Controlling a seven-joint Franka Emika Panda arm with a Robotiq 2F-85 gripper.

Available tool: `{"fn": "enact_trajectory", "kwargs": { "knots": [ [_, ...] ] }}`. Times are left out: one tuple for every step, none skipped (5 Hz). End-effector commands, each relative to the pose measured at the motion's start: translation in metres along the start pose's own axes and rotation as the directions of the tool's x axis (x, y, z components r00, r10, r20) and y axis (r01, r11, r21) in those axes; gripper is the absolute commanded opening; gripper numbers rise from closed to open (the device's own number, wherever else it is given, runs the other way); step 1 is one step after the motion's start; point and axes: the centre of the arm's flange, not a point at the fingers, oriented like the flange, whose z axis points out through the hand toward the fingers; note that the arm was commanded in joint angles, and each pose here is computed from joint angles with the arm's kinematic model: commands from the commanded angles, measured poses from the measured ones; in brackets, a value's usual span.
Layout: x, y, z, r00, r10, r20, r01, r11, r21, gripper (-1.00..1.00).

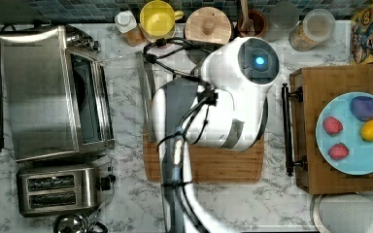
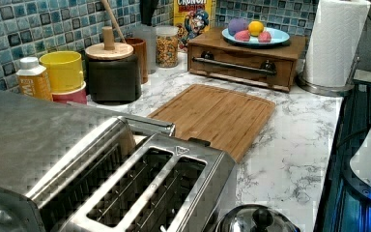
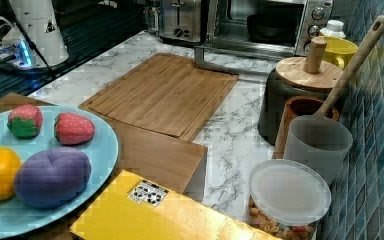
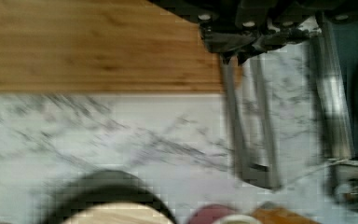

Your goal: Close the oven.

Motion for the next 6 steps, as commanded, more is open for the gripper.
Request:
{"fn": "enact_trajectory", "kwargs": {
  "knots": [
    [-0.008,0.035,0.025,0.984,-0.179,-0.02,0.178,0.95,0.258,-1.0],
    [-0.003,0.03,0.06,0.974,-0.226,0.011,0.214,0.934,0.288,-1.0],
    [0.0,0.026,0.104,0.961,-0.271,0.054,0.244,0.924,0.294,-1.0],
    [0.01,0.037,0.147,0.964,-0.252,0.079,0.219,0.93,0.296,-1.0],
    [0.017,0.044,0.17,0.973,-0.22,0.07,0.188,0.932,0.309,-1.0],
    [0.008,0.05,0.158,0.983,-0.152,-0.106,0.182,0.904,0.387,-1.0]
  ]
}}
